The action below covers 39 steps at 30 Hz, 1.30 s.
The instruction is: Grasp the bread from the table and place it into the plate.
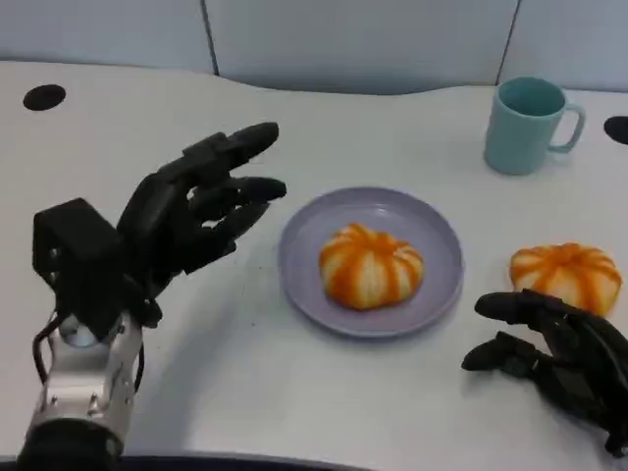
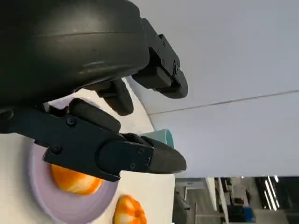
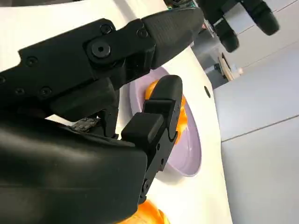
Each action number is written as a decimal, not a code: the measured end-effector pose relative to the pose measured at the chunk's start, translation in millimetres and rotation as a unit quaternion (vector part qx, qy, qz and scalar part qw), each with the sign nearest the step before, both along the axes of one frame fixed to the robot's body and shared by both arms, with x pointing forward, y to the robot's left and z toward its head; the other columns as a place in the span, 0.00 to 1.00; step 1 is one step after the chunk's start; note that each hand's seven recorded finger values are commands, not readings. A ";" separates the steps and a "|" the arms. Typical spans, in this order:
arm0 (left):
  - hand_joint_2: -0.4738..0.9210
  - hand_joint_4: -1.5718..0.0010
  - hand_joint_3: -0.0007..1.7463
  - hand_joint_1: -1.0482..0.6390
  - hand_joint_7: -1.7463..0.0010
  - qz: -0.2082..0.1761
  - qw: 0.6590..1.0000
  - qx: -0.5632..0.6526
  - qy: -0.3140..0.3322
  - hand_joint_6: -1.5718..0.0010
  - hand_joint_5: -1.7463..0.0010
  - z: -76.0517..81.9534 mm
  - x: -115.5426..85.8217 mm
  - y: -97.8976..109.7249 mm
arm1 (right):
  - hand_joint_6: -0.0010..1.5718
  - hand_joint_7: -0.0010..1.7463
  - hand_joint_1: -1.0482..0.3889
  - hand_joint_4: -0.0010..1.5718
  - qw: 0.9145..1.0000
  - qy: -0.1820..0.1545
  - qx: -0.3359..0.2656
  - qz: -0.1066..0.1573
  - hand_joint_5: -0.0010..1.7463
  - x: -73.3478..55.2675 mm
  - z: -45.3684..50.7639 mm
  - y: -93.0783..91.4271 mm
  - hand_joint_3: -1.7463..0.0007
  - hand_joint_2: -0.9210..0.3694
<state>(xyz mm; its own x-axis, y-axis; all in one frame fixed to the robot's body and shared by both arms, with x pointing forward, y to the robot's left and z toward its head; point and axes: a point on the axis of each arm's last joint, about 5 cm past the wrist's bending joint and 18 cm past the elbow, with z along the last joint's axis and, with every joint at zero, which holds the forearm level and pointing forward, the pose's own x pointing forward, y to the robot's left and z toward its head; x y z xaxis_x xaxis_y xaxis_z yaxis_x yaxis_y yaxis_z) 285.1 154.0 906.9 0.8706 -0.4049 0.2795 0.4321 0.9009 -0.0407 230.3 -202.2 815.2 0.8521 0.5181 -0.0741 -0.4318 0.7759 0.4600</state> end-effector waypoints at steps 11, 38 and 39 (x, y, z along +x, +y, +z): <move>1.00 0.80 0.16 0.29 0.58 0.019 0.994 -0.087 0.065 0.73 0.24 -14.7 -19.4 6.5 | 0.54 0.29 0.43 0.43 1.000 -0.001 0.000 0.000 0.61 -0.5 0.6 0.1 0.96 0.00; 1.00 0.64 0.20 0.37 0.42 0.086 0.958 -0.170 0.216 0.63 0.13 -60.3 -64.1 23.7 | 0.55 0.28 0.44 0.44 1.000 0.007 0.002 0.001 0.60 -1.0 0.2 0.0 0.96 0.00; 1.00 0.64 0.20 0.37 0.42 0.087 0.958 -0.170 0.216 0.63 0.13 -60.2 -64.1 24.0 | 0.54 0.28 0.44 0.43 1.000 0.008 0.002 0.002 0.60 -1.2 -0.1 0.1 0.96 0.00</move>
<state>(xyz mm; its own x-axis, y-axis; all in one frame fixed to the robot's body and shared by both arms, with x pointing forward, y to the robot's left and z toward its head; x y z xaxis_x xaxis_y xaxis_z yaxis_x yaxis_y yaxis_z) 221.0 178.0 846.7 0.9806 -0.1934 -0.0309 0.1544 0.8603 -0.4859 229.1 -202.0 815.1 0.8489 0.5216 -0.0858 -0.4268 0.7721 0.4708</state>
